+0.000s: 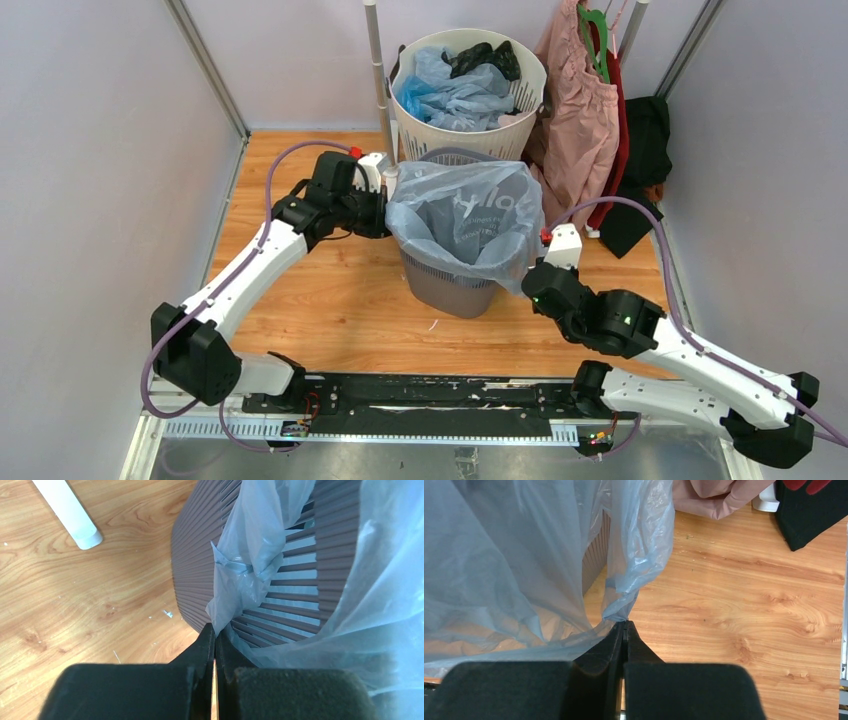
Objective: Put the trash bags into the trash bin
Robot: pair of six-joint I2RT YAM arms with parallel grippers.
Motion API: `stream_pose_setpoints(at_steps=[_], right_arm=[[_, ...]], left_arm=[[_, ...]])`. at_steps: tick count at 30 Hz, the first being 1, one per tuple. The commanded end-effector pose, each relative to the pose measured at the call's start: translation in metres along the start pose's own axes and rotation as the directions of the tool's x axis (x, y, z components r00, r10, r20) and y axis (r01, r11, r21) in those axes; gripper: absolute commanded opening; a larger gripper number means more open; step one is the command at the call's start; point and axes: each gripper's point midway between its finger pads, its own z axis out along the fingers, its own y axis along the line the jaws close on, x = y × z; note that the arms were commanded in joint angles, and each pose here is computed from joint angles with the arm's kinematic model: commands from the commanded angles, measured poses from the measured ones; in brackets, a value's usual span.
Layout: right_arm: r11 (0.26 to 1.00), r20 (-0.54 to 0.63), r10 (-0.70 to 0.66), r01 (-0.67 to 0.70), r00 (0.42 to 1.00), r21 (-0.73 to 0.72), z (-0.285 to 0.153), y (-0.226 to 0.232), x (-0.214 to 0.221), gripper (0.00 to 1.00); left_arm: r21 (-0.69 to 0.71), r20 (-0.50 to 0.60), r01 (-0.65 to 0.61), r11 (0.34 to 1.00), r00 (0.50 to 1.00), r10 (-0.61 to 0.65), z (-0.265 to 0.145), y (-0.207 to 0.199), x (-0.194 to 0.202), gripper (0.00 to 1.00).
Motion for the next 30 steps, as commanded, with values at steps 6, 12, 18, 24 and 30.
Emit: stream_pose_setpoints(at_steps=[6, 12, 18, 24, 30], right_arm=[[1.000, 0.019, -0.015, 0.014, 1.000, 0.026, -0.011, -0.008, -0.021, 0.30], [0.999, 0.092, -0.042, 0.041, 0.995, 0.009, -0.057, -0.029, -0.077, 0.62], [0.995, 0.210, -0.100, 0.104, 0.973, -0.006, -0.093, -0.041, -0.137, 0.65], [0.932, 0.307, -0.335, 0.362, 0.891, -0.032, -0.082, 0.010, -0.201, 0.68], [0.924, 0.271, -0.315, 0.359, 0.910, -0.131, -0.038, 0.041, -0.227, 0.68]], left_arm=[[-0.009, -0.012, -0.011, 1.000, 1.000, 0.011, 0.009, 0.005, 0.000, 0.00], [-0.021, 0.005, -0.021, 1.000, 1.000, 0.021, 0.008, 0.006, -0.015, 0.07], [-0.028, -0.005, -0.016, 0.999, 1.000, 0.016, 0.017, 0.012, -0.022, 0.07], [-0.028, 0.004, 0.003, 1.000, 1.000, -0.003, 0.026, 0.018, -0.031, 0.07], [0.000, -0.012, 0.022, 1.000, 1.000, -0.022, 0.044, 0.018, -0.040, 0.07]])
